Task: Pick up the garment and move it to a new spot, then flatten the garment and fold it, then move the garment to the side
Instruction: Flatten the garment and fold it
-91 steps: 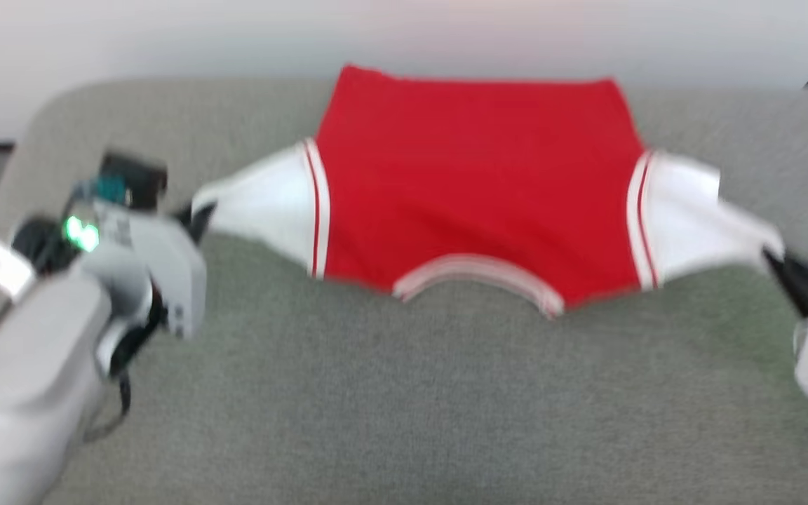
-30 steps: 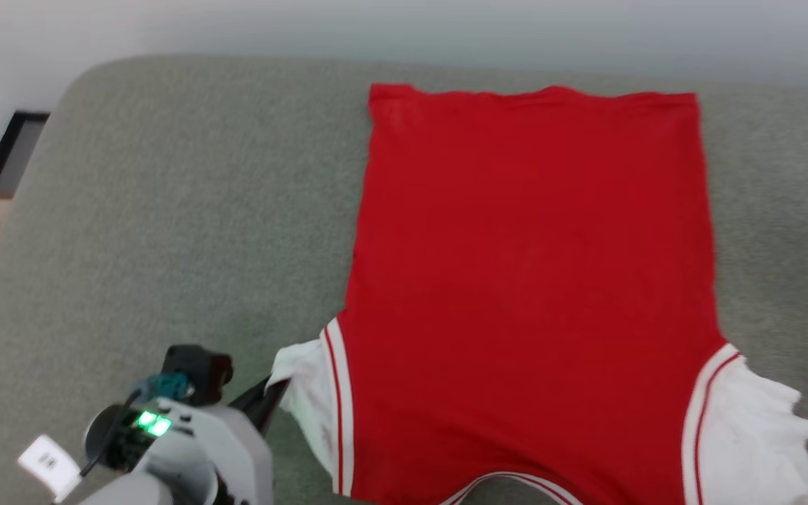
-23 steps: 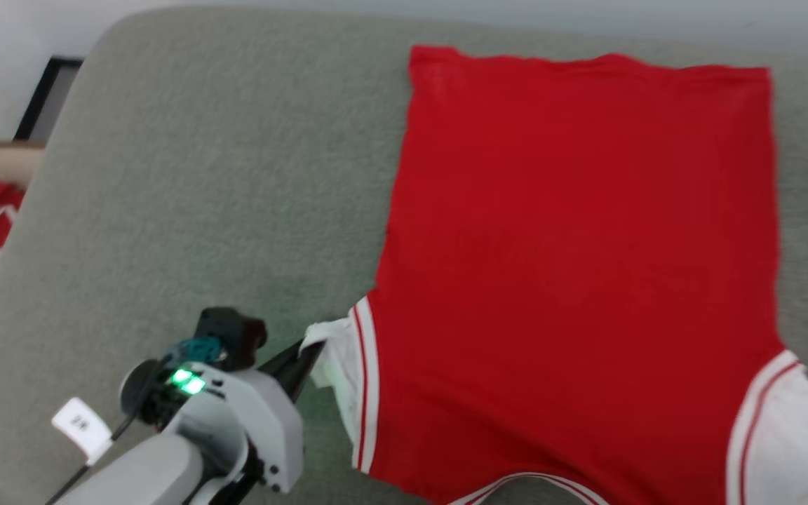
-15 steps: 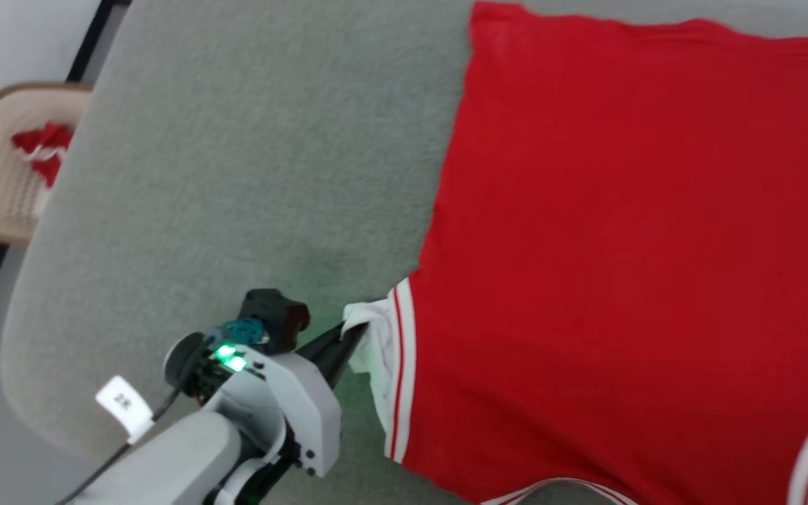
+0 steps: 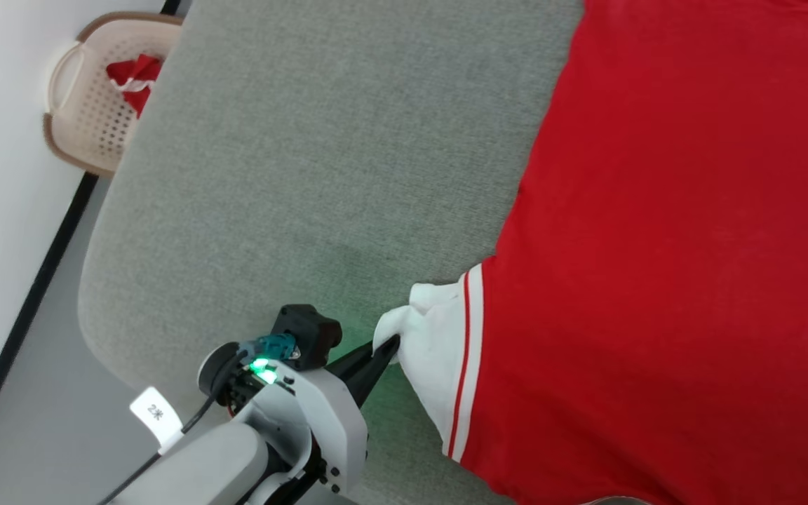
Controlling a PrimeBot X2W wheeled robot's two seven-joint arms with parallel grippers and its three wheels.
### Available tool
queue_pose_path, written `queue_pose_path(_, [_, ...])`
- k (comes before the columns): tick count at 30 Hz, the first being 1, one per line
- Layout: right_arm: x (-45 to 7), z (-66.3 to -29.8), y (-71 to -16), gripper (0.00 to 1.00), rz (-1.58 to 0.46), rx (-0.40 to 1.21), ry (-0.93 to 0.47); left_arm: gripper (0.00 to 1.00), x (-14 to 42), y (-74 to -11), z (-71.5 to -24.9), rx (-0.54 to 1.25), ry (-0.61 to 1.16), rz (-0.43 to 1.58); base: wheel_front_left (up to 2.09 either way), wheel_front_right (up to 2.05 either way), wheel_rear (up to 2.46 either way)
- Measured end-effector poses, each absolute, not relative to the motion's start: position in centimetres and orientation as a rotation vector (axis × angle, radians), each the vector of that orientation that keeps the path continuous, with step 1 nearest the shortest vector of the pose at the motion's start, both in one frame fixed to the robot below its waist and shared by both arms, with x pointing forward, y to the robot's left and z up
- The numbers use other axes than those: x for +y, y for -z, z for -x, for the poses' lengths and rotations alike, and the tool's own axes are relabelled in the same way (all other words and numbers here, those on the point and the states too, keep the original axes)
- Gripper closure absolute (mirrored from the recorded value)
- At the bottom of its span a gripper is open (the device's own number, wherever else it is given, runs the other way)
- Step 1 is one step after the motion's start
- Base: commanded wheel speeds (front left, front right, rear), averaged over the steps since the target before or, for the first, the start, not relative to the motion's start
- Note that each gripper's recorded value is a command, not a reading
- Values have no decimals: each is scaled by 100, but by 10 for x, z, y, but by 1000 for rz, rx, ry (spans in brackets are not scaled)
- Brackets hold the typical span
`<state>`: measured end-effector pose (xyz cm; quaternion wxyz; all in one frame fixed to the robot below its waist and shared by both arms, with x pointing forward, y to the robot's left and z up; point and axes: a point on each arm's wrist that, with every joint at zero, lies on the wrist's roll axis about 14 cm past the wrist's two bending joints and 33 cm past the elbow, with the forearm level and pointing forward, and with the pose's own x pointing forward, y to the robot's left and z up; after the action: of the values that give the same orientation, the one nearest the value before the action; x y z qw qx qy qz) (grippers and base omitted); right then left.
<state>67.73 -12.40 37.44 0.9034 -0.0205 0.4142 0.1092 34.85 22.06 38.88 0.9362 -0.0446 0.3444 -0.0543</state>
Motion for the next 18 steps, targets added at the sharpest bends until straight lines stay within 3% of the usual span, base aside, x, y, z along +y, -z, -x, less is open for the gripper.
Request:
queue_pose_path(2, [-123, -680, -369, 0, 33, 879, -213, 100, 225, -387, -344, 715, 95, 90, 0, 0, 0])
queue_pose_path(4, [-122, -680, -364, 100, 28, 918, -204, 100, 229, -386, -342, 719, 82, 93, 0, 0, 0])
queue_pose_path(18, [-124, -663, -375, 100, 71, 936, -200, 100, 236, -390, -351, 684, 80, 94, 0, 0, 0])
